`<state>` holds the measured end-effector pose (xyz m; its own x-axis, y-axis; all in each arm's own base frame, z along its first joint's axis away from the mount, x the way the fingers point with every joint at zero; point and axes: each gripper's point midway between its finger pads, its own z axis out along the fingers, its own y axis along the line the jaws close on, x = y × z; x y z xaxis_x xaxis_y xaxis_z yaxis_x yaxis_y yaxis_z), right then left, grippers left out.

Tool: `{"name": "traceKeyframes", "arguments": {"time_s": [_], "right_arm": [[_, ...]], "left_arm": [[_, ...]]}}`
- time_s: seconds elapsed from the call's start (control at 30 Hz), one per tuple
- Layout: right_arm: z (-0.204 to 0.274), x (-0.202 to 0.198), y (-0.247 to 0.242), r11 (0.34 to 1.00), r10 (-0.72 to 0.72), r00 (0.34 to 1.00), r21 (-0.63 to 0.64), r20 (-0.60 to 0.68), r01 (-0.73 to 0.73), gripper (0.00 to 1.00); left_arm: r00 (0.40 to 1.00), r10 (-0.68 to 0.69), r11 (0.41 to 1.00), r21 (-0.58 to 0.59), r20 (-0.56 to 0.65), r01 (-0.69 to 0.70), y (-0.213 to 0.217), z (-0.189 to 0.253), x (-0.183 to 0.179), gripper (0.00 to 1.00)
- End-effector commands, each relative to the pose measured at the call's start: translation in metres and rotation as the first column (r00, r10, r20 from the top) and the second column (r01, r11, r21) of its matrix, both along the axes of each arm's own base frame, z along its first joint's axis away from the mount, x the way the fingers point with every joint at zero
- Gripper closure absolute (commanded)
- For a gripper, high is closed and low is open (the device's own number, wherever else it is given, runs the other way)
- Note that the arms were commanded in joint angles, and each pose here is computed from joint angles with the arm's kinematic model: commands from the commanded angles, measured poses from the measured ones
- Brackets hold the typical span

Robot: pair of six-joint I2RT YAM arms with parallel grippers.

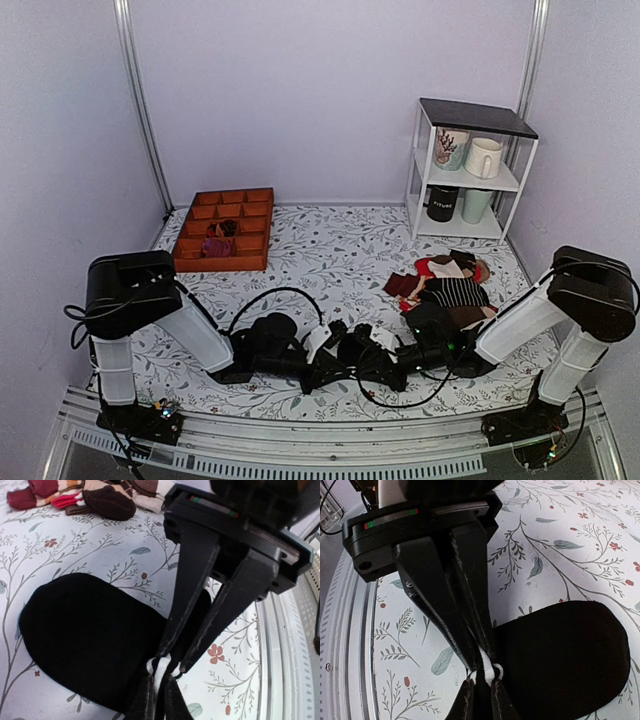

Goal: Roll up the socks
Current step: Roll the sock at the center of the board, then adjust the sock at the center of the board.

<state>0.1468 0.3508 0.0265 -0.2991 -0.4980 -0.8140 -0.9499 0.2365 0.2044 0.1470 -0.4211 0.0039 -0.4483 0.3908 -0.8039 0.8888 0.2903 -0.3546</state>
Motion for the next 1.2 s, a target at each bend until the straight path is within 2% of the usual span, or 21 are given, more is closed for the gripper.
{"name": "traceKeyframes", "arguments": {"time_s": [0.0, 0.07, 0.1, 0.2, 0.23, 0.37, 0.57, 0.7, 0.77, 0.8, 0.9, 0.97, 1.03, 1.17], "right_arm": [[-0.023, -0.009, -0.003, 0.998, -0.04, 0.988, -0.061, -0.15, 0.031, 0.91], [-0.03, -0.012, -0.008, 0.996, -0.062, 0.98, -0.081, -0.189, 0.047, 0.91], [-0.032, -0.014, -0.011, 0.994, -0.077, 0.975, -0.088, -0.21, 0.059, 0.92], [-0.038, -0.017, -0.017, 0.991, -0.102, 0.964, -0.106, -0.245, 0.078, 0.92], [-0.039, -0.018, -0.019, 0.99, -0.11, 0.961, -0.112, -0.252, 0.084, 0.92], [-0.043, -0.018, -0.025, 0.986, -0.146, 0.942, -0.127, -0.302, 0.112, 0.92], [-0.051, -0.028, -0.03, 0.979, -0.19, 0.886, -0.154, -0.422, 0.136, 0.92], [-0.059, -0.032, -0.038, 0.972, -0.217, 0.87, -0.18, -0.443, 0.151, 0.92], [-0.059, -0.032, -0.038, 0.971, -0.22, 0.869, -0.181, -0.444, 0.153, 0.92], [-0.059, -0.032, -0.038, 0.971, -0.222, 0.868, -0.181, -0.444, 0.156, 0.92], [-0.058, -0.032, -0.039, 0.97, -0.227, 0.867, -0.179, -0.443, 0.162, 0.92], [-0.058, -0.032, -0.042, 0.97, -0.229, 0.869, -0.182, -0.439, 0.164, 0.92], [-0.058, -0.032, -0.042, 0.97, -0.228, 0.871, -0.182, -0.436, 0.162, 0.92], [-0.058, -0.032, -0.042, 0.97, -0.225, 0.874, -0.18, -0.43, 0.161, 0.92]], "left_arm": [[0.976, 0.115, 0.861, 0.509, -0.187, -0.004, 0.105, -0.119, -0.038, 0.88], [0.984, 0.116, 0.877, 0.48, -0.137, -0.036, 0.098, -0.108, -0.028, 0.8], [0.988, 0.118, 0.888, 0.456, -0.103, -0.059, 0.092, -0.099, -0.021, 0.73], [0.991, 0.133, 0.928, 0.35, 0.012, -0.128, 0.079, -0.06, -0.002, 0.05], [0.99, 0.133, 0.939, 0.313, 0.05, -0.142, 0.077, -0.047, 0.001, 0.01], [0.954, 0.193, 0.964, 0.137, 0.228, -0.227, 0.08, 0.014, 0.018, 0.01], [0.865, 0.218, 0.975, -0.073, 0.453, -0.208, 0.091, 0.075, 0.023, 0.01], [0.818, 0.19, 0.982, -0.113, 0.543, -0.152, 0.077, 0.089, 0.03, 0.0], [0.838, 0.147, 0.987, -0.132, 0.525, -0.091, 0.066, 0.093, 0.031, 0.04], [0.854, 0.13, 0.987, -0.144, 0.503, -0.066, 0.063, 0.094, 0.033, 0.09], [0.909, 0.038, 0.987, -0.16, 0.414, 0.031, 0.05, 0.09, 0.033, 0.39], [0.942, -0.023, 0.987, -0.139, 0.336, 0.074, 0.041, 0.082, 0.038, 0.48], [0.965, -0.058, 0.989, -0.116, 0.257, 0.09, 0.033, 0.074, 0.047, 0.5], [0.984, -0.146, 0.988, -0.039, 0.105, 0.151, 0.015, 0.058, 0.052, 0.45]]}}
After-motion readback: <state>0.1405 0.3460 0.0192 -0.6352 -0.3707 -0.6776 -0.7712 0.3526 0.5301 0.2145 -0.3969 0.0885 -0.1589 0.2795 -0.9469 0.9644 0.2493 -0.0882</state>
